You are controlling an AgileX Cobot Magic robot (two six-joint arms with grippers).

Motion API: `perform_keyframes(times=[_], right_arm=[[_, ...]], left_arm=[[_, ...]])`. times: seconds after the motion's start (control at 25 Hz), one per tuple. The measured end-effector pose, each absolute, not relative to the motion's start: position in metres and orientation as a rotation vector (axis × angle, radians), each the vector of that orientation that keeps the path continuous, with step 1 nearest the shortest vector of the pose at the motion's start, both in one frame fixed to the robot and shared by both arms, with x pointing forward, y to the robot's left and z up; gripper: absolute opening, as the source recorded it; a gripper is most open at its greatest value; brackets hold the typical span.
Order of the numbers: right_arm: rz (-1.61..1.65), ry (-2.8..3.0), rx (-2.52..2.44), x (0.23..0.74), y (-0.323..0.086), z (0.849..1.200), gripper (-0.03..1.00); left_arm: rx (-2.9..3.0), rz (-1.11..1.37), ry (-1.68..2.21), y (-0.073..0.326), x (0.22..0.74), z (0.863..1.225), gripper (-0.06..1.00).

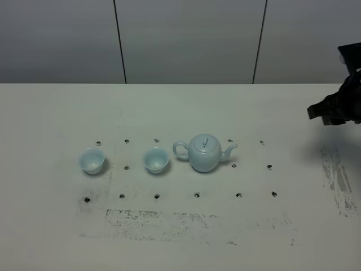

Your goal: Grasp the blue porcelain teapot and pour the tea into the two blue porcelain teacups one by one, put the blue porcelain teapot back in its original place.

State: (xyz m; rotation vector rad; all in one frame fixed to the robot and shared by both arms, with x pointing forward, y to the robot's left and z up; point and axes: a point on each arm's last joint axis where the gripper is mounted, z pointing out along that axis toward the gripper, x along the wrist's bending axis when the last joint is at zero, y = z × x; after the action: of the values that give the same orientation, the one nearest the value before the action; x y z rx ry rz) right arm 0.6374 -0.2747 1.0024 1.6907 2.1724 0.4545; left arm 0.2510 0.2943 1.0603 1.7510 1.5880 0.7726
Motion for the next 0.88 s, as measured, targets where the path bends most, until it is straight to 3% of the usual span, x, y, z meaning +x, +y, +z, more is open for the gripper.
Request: perform_keyframes(times=[0.28,0.64,0.88], right_arm=[[0.528,2.202,1.568,0.632,-0.244,1.005,0.43],[0.596,2.248,1.436,0.628,-0.207,1.008,0.39],[0.600,2.252,1.415,0.627,-0.205,1.012,0.38]], left_arm=[[1.790,0.772,1.500,0.290,0.235,1.032,0.29],[1.852,0.766,1.368,0.284,0.231,1.032,0.29],[1.854,0.766,1.365,0.284,0.231,1.032,0.29]])
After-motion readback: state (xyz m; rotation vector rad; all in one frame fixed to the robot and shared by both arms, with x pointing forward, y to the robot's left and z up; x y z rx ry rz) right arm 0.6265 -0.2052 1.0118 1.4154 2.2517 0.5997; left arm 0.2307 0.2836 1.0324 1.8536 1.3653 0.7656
